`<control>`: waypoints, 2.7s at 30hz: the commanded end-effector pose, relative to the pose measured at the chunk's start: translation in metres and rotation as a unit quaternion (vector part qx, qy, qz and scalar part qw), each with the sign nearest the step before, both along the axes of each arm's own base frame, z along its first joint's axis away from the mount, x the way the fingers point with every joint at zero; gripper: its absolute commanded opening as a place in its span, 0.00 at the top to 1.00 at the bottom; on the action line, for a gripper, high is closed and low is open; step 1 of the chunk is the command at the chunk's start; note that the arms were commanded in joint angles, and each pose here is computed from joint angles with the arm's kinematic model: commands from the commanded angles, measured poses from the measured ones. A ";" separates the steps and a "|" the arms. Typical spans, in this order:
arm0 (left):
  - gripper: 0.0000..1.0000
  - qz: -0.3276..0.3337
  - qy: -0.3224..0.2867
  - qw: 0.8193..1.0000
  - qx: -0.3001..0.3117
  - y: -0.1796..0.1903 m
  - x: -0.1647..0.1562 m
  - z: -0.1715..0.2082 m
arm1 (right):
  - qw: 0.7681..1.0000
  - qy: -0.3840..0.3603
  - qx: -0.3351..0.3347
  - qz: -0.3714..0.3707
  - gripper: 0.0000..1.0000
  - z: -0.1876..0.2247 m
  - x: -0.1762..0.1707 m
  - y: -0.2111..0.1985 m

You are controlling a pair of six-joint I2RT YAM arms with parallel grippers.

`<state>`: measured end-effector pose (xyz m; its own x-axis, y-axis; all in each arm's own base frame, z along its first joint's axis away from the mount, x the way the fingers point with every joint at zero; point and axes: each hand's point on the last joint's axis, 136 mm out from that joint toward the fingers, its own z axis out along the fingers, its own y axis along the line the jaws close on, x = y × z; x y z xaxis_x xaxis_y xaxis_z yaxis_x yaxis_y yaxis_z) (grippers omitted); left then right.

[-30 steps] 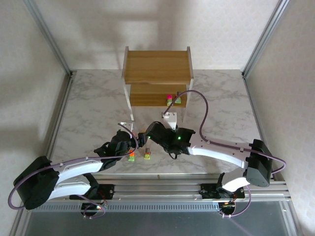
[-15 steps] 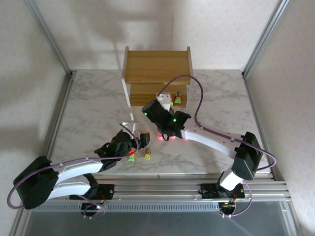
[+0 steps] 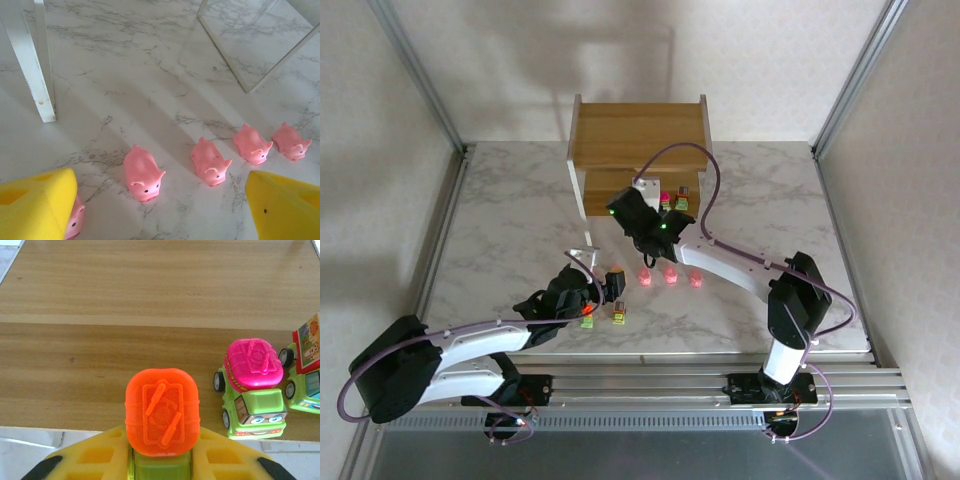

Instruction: Place and organize the plastic toys onto the shelf

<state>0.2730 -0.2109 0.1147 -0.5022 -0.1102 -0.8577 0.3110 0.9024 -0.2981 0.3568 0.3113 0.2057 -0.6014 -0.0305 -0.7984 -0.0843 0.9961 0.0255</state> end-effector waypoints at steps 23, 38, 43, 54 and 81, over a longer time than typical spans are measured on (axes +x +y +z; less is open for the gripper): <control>0.12 0.010 -0.011 1.000 0.012 0.001 0.004 0.005 | 1.000 -0.026 -0.003 -0.009 0.72 -0.004 0.044 0.006; 0.12 0.015 -0.011 1.000 0.015 0.004 0.005 0.004 | 1.000 -0.017 -0.008 -0.010 0.65 -0.008 0.043 0.003; 0.12 0.014 -0.010 1.000 0.014 0.003 0.004 0.004 | 1.000 -0.023 0.000 -0.011 0.64 0.000 0.041 0.001; 0.13 0.018 -0.012 1.000 0.015 0.005 0.005 0.005 | 0.999 -0.032 0.010 -0.004 0.60 0.013 0.031 0.000; 0.11 0.126 -0.028 0.990 0.053 0.029 -0.008 0.020 | 0.998 -0.007 0.010 0.065 0.58 -0.018 -0.086 -0.025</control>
